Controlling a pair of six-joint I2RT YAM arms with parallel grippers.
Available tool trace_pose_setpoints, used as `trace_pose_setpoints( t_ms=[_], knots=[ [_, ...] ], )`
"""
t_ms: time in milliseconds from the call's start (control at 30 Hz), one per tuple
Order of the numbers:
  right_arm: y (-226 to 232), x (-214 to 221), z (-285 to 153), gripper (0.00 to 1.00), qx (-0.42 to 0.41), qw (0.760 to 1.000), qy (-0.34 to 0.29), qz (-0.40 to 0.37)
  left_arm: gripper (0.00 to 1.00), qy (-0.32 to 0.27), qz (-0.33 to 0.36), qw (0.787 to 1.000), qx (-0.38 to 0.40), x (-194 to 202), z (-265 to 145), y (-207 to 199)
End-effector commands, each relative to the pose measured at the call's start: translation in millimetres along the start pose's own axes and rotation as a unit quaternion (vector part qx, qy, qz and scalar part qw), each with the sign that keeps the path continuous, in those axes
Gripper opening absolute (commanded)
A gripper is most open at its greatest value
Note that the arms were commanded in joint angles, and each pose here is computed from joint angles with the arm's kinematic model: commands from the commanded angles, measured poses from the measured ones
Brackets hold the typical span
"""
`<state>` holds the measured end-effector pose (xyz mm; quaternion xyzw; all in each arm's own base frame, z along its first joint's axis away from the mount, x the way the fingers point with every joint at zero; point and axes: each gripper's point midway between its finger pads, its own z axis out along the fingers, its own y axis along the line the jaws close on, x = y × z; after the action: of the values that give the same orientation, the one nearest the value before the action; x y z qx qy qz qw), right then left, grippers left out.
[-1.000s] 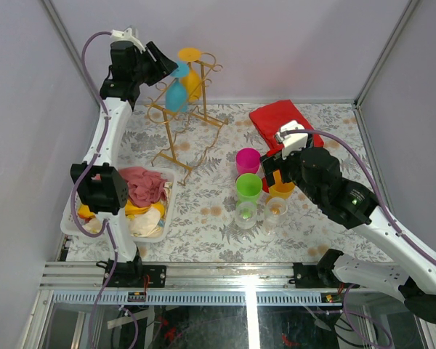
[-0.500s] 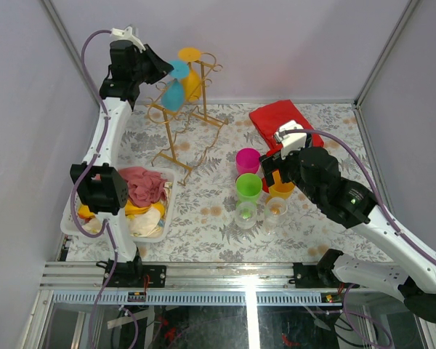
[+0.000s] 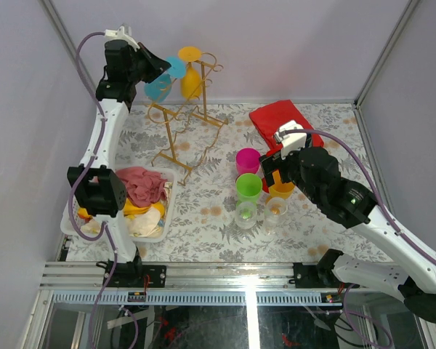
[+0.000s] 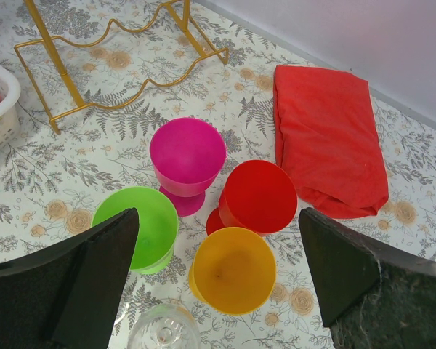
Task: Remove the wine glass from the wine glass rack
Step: Pick up the wine glass from the wine rack.
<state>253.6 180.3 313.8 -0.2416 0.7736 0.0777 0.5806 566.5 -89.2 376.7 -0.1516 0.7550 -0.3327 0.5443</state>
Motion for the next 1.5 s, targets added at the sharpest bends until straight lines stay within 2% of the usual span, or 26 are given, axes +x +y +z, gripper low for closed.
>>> trace_pose_setpoints(
  t_ms=[0, 500, 1000, 1467],
  knots=[
    [-0.7, -19.5, -5.5, 0.99, -0.003, 1.000, -0.029, 0.010, 0.00, -0.061, -0.025, 0.997, 0.048, -39.6, -20.0, -25.7],
    [-0.1, -20.0, -6.5, 0.99, -0.005, 0.999, -0.029, 0.014, 0.00, -0.101, -0.096, 0.986, 0.095, -59.0, -37.7, -21.6],
    [-1.5, -24.2, -9.7, 0.99, -0.005, 0.999, -0.035, 0.016, 0.00, -0.087, -0.103, 0.985, 0.105, -56.4, -38.5, -20.8],
    [-3.1, -23.4, -11.2, 0.99, -0.002, 0.999, -0.035, 0.013, 0.00, -0.055, -0.138, 0.985, 0.090, -34.8, -13.1, 6.1]
  ],
)
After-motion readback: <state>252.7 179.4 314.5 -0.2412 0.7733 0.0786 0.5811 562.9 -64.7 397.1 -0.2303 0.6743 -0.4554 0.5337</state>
